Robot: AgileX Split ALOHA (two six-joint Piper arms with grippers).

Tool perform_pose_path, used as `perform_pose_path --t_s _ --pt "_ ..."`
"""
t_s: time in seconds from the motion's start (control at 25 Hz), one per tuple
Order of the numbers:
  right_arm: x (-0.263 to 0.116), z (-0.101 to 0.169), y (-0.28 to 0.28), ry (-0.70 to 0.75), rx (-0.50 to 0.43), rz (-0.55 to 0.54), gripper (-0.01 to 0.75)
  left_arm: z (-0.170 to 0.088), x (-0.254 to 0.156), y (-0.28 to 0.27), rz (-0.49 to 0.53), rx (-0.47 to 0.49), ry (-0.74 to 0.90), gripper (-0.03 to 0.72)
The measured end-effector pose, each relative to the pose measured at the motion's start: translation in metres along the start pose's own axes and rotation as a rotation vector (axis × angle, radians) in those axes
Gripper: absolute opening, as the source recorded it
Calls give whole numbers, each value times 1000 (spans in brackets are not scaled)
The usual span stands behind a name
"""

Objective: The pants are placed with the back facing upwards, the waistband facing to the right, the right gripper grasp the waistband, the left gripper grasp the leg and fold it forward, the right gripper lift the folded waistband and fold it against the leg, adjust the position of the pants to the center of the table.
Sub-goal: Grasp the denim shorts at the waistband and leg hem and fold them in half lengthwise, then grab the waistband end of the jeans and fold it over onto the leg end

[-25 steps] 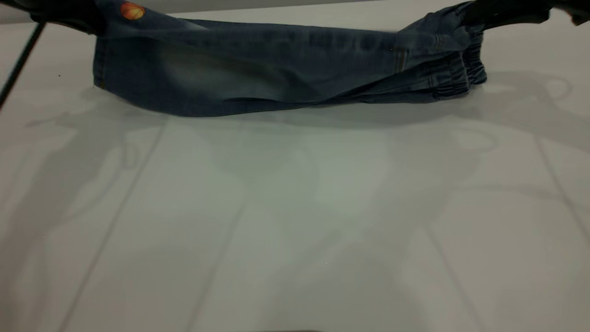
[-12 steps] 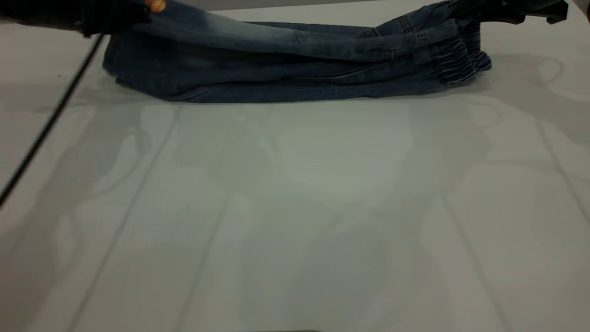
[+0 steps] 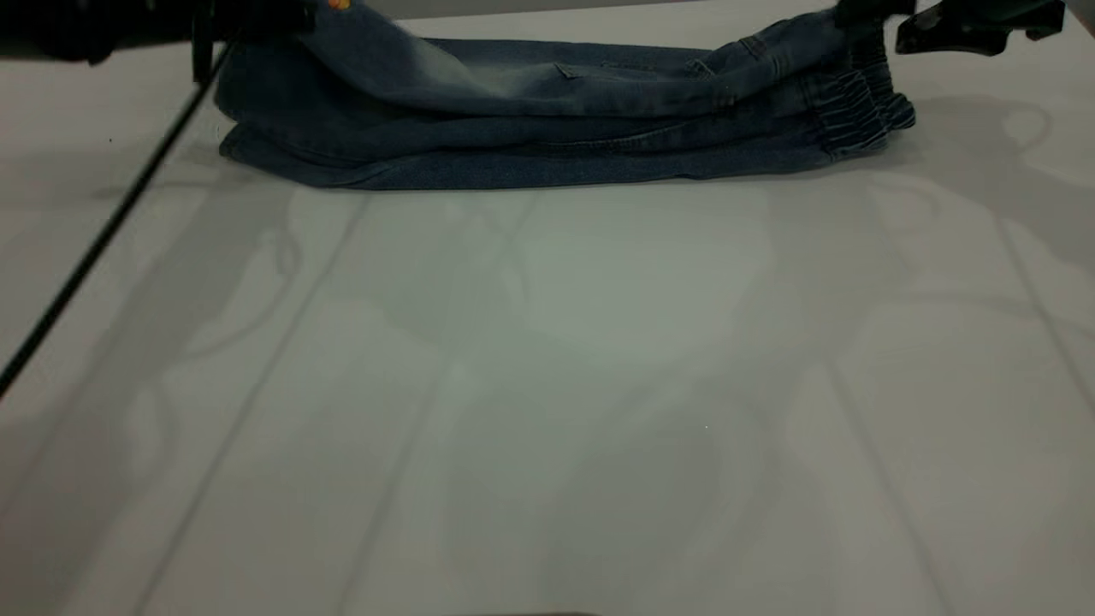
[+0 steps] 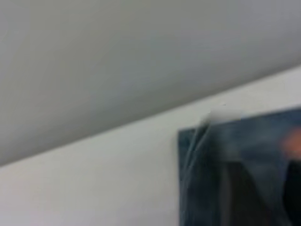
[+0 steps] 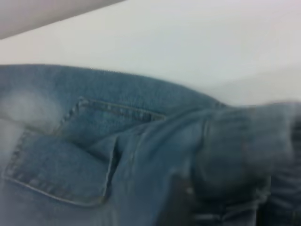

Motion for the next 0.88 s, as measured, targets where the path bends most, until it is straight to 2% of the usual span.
perform_pose_path --t_s 0.08,0.16,0.24,0.32,0.48,0.56,0.68,0.88 --pt "6 4 -5 -1 6 -16 640 6 16 1 33 -3 -10 342" --pt "12 11 -13 0 20 -26 673 11 35 -2 115 -32 -10 399" --pt "17 22 -24 -11 55 -8 672 16 56 -8 215 -68 -9 430" --pt "15 34 -31 -17 118 49 657 17 67 -18 381 -128 -6 440" --pt "1 42 -32 -33 149 179 575 10 68 -31 622 -220 6 442" --pt "0 38 -33 -19 123 197 550 4 64 -32 676 -248 16 442" --pt "4 31 -34 -18 72 174 545 -9 60 -30 699 -278 32 442" --pt "13 20 -33 -53 -29 93 597 -48 49 -23 715 -346 79 442"
Point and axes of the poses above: a point on each arm's last joint axis where the gripper is mounted, y pointing out along that axis toward the gripper, z along the wrist's bending axis when the last joint is at zero, x = y × z, the point moved 1 cm from there along y, pointing out along that axis toward the gripper, and after that the axes turned 8 degrees about y, right-handed, at the moved point
